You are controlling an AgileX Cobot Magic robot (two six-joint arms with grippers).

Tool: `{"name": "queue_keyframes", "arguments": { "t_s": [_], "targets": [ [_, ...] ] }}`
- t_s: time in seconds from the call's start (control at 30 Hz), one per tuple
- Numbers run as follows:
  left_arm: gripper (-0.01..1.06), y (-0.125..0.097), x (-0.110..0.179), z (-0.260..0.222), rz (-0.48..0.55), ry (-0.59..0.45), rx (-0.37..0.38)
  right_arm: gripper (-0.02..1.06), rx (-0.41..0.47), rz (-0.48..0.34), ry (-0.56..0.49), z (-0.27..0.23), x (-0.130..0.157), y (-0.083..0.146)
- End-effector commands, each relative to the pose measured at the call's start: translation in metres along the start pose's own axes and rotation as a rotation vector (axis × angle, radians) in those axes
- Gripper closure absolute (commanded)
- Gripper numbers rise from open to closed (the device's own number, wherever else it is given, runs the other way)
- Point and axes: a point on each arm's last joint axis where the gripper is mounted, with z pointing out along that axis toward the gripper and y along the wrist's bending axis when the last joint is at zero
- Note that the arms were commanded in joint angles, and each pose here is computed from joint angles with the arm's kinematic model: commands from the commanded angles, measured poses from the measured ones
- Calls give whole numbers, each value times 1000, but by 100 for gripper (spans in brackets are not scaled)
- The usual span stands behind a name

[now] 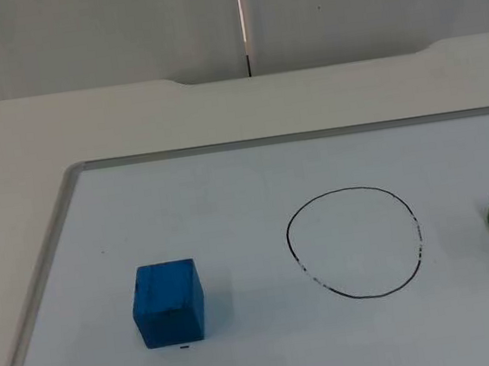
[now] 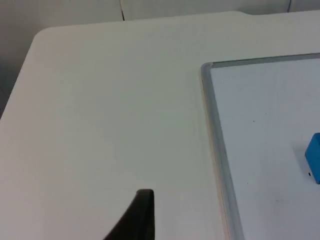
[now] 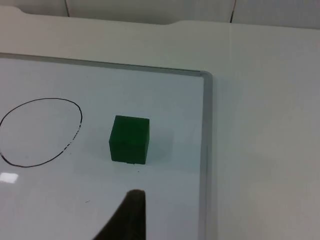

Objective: Push the two cubes into the marked area.

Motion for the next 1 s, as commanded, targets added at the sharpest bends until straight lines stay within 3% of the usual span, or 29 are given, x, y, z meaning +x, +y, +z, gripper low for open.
{"name": "queue_keyframes", "arguments": {
  "t_s": [0.0,0.1,0.43,0.77,0.97],
  "targets": [
    [0,-1,-4,-3,-2,-35,13,-1,1,4,2,1,2,0],
    [0,-1,-8,-7,-5,-70,17,-1,1,4,2,1,2,0],
    [0,0,-39,12,-18,-30,28,-1,3,3,2,1,2,0],
    [0,2,-59,46,-29,31,29,-1,3,3,2,1,2,0],
    [6,2,-64,69,-38,101,35,-1,3,3,2,1,2,0]
  ]
}}
